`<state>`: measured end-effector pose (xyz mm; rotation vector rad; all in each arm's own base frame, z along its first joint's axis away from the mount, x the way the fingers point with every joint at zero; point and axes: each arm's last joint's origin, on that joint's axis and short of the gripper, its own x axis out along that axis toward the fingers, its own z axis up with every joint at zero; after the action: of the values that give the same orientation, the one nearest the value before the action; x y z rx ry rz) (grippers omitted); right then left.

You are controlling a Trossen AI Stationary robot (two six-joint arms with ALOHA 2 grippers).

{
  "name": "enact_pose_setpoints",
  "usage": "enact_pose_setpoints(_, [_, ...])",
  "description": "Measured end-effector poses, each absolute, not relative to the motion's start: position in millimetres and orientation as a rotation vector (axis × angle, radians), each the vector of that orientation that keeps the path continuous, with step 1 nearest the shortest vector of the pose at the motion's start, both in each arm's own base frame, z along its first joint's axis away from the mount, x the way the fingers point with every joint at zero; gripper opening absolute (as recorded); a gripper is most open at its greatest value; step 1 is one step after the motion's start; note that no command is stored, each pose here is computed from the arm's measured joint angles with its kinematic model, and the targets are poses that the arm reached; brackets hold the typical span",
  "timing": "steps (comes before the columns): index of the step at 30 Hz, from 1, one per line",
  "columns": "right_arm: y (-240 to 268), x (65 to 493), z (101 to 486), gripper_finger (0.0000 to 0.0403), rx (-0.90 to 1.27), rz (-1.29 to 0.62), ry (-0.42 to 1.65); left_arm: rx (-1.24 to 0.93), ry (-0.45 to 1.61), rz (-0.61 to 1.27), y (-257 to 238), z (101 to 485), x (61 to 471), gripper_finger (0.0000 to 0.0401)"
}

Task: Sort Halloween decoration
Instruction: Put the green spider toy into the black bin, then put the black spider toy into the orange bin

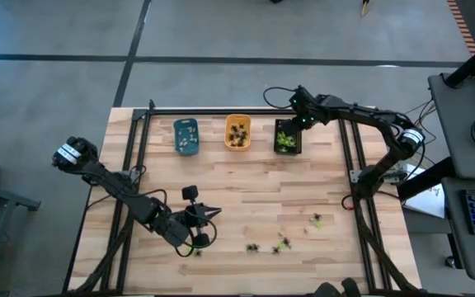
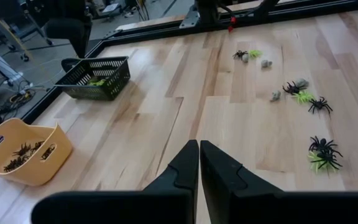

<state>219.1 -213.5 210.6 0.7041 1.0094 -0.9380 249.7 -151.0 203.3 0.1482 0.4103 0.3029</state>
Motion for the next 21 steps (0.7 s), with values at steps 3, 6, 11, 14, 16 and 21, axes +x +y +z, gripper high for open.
enact_pose_setpoints(3, [-213.5,219.1,210.6,0.007,0.704,-0.938,1.009,0.148,0.411,0.303,-151.0,203.3,249.6,0.0])
enact_pose_setpoints(6, [-212.1,220.8,212.1,0.0082,0.697,-0.933,1.006,0.149,0.411,0.303,-151.0,203.3,249.6,0.0])
enact_pose_setpoints(11, [-193.3,229.0,226.6,0.0093,0.659,-0.881,0.973,0.143,0.41,0.304,-151.0,203.3,249.6,0.0])
enact_pose_setpoints(14, [-173.3,235.9,240.8,0.0091,0.624,-0.831,0.934,0.121,0.406,0.308,-151.0,203.3,249.7,0.0])
enact_pose_setpoints(16, [-155.6,241.3,251.4,0.0087,0.6,-0.785,0.902,0.106,0.404,0.311,-151.0,203.3,249.7,0.0])
enact_pose_setpoints(21, [-96.0,254.9,273.1,0.0076,0.47,-0.65,0.85,0.065,0.402,0.253,-153.5,204.8,251.1,0.0])
